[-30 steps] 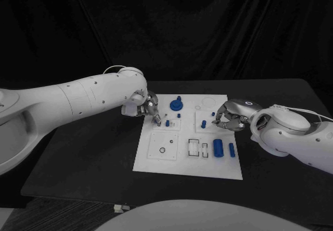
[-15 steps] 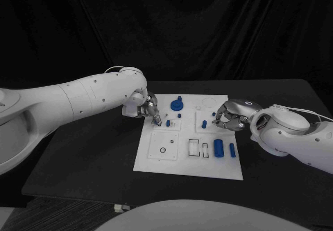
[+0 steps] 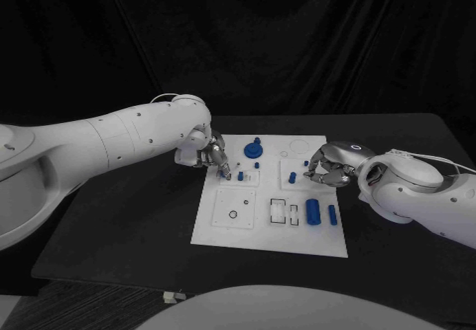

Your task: Assemble the parts on the task board

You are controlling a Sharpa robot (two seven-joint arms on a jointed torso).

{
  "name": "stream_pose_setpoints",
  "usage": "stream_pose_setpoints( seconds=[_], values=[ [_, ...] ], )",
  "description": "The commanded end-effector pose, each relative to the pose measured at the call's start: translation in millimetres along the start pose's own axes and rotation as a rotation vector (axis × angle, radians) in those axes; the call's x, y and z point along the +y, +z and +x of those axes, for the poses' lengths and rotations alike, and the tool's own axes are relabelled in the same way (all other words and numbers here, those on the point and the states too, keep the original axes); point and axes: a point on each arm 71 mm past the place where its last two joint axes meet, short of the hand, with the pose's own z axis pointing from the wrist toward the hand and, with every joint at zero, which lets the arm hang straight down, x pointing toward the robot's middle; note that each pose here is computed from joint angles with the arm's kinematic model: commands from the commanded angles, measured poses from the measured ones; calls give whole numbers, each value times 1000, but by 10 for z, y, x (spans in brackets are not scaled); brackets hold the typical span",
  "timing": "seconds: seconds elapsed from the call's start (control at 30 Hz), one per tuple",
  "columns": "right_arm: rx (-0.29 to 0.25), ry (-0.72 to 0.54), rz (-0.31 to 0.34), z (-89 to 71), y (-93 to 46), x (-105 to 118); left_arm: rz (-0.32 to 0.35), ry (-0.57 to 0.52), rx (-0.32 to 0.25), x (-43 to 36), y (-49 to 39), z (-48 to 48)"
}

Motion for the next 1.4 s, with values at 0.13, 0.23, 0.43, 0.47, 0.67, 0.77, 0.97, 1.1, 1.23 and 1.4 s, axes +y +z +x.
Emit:
stream_pose_setpoints(
  seconds=[0.13, 0.23, 0.43, 0.47, 0.67, 0.77, 0.97, 1.1, 1.23, 1.4],
  values=[
    [-5, 0, 3, 3, 2, 1, 13, 3, 21, -17, 12, 15],
    [-5, 0, 3, 4, 4, 2, 13, 6, 26, -25, 16, 19],
    [-4, 0, 3, 5, 7, 3, 15, 9, 32, -39, 27, 28],
    [-4, 0, 3, 5, 7, 3, 15, 9, 31, -40, 30, 30],
    [-3, -1, 4, 6, 8, -3, 16, 7, 34, -42, 53, 57],
    [-2, -1, 5, 6, 9, -6, 17, 7, 38, -48, 69, 78],
    [1, -2, 7, 8, 10, -9, 18, 4, 36, -57, 88, 93],
    [3, -3, 9, 10, 10, -12, 22, 0, 31, -62, 97, 94],
    [5, -4, 11, 11, 9, -18, 27, -4, 26, -67, 101, 95],
    [7, -4, 14, 12, 8, -22, 31, -6, 23, -75, 105, 96]
  ],
)
